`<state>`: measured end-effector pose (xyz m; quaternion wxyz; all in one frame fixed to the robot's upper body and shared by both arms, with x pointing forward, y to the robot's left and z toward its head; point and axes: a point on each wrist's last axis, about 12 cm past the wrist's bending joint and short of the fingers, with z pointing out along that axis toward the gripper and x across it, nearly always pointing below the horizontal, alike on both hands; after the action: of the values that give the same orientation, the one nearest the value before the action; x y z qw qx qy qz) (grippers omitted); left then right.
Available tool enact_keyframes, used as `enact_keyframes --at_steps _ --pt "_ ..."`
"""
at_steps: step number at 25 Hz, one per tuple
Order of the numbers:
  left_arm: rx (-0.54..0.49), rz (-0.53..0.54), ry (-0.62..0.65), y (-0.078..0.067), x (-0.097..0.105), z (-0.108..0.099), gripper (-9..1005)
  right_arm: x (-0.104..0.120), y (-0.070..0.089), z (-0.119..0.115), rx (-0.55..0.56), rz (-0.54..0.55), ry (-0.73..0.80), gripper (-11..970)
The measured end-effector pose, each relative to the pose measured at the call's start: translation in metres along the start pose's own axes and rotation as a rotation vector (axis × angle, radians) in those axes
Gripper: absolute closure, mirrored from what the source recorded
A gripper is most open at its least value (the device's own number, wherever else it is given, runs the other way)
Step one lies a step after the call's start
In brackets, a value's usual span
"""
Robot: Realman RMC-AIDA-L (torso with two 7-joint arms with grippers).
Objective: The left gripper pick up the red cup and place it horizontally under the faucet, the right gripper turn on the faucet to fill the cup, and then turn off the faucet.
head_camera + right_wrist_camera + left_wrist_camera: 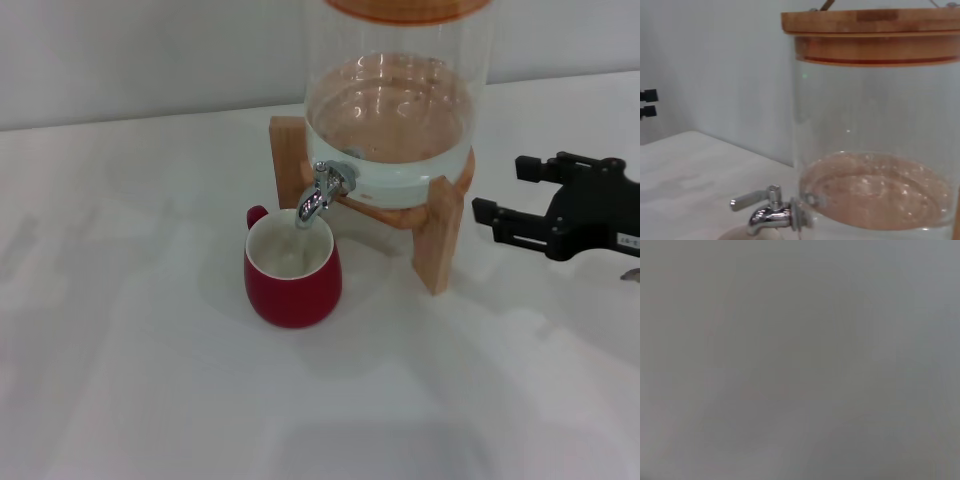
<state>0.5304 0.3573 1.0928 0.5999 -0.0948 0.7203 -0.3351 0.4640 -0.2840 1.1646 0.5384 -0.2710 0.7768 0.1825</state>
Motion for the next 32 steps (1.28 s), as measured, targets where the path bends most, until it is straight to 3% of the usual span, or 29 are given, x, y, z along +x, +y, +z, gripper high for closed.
enact_keyframes --at_steps 9,20,26,32 --pt "-0.023 0.000 -0.001 0.002 0.000 0.001 163 -0.009 0.021 0.010 -0.163 -0.016 -0.012 237" --pt "-0.030 0.006 0.007 0.002 0.001 0.004 163 -0.030 0.063 0.045 -0.388 -0.128 -0.035 237" --pt "-0.030 0.006 0.006 0.002 0.001 0.004 163 -0.038 0.090 0.066 -0.434 -0.197 -0.039 237" --pt "-0.030 0.007 0.006 0.003 0.000 0.003 163 -0.046 0.107 0.083 -0.374 -0.272 0.004 237"
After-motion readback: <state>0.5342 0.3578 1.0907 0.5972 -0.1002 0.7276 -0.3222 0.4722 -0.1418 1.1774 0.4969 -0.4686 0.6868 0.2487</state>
